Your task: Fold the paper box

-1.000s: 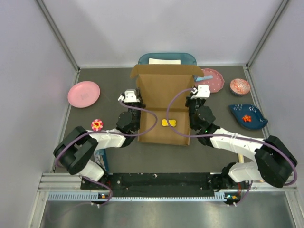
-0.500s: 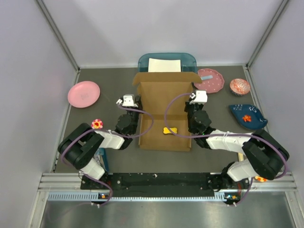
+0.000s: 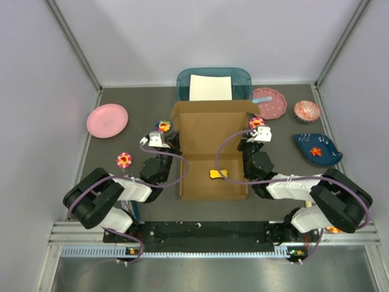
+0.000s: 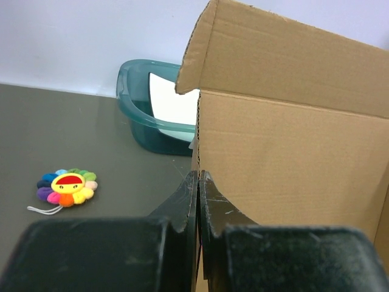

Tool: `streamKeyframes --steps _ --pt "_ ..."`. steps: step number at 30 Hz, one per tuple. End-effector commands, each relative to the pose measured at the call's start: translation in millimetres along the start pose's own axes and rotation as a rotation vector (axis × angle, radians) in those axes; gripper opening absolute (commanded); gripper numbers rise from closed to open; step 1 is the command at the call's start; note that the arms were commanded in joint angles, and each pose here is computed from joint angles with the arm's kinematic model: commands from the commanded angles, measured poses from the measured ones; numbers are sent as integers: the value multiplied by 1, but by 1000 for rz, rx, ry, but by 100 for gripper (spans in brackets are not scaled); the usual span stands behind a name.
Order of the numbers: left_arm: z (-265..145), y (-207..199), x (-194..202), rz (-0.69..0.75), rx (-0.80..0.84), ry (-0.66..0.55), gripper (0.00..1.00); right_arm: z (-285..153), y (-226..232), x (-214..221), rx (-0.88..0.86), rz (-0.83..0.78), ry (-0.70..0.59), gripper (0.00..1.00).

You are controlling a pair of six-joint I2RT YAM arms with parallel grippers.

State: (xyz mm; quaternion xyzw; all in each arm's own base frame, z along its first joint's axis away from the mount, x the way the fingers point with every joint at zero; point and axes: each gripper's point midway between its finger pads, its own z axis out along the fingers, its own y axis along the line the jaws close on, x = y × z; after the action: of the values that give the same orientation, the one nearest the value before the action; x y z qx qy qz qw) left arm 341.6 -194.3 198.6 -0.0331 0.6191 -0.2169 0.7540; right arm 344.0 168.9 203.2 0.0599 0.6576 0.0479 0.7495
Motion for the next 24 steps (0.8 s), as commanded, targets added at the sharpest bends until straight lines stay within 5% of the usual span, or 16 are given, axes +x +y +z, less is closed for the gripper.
streamKeyframes --steps 1,5,11,15,18,24 --pt "-19 -40 -46 -149 177 -165 0 -26 16 22 -94 8 64 0" --pt "-23 -35 -42 -128 156 -157 0 -34 6 20 -51 11 91 4" --pt "-21 -31 -50 -64 135 -185 0 -36 2 -15 -39 -10 137 32" --pt "-20 -29 -53 -51 119 -195 0 -38 3 -37 -72 -23 182 60" --pt "-20 -26 -51 -42 106 -192 0 -41 -1 -48 -87 -53 240 70" --pt "-20 -23 -54 -14 85 -201 0 -42 -15 -90 -78 -13 329 74"
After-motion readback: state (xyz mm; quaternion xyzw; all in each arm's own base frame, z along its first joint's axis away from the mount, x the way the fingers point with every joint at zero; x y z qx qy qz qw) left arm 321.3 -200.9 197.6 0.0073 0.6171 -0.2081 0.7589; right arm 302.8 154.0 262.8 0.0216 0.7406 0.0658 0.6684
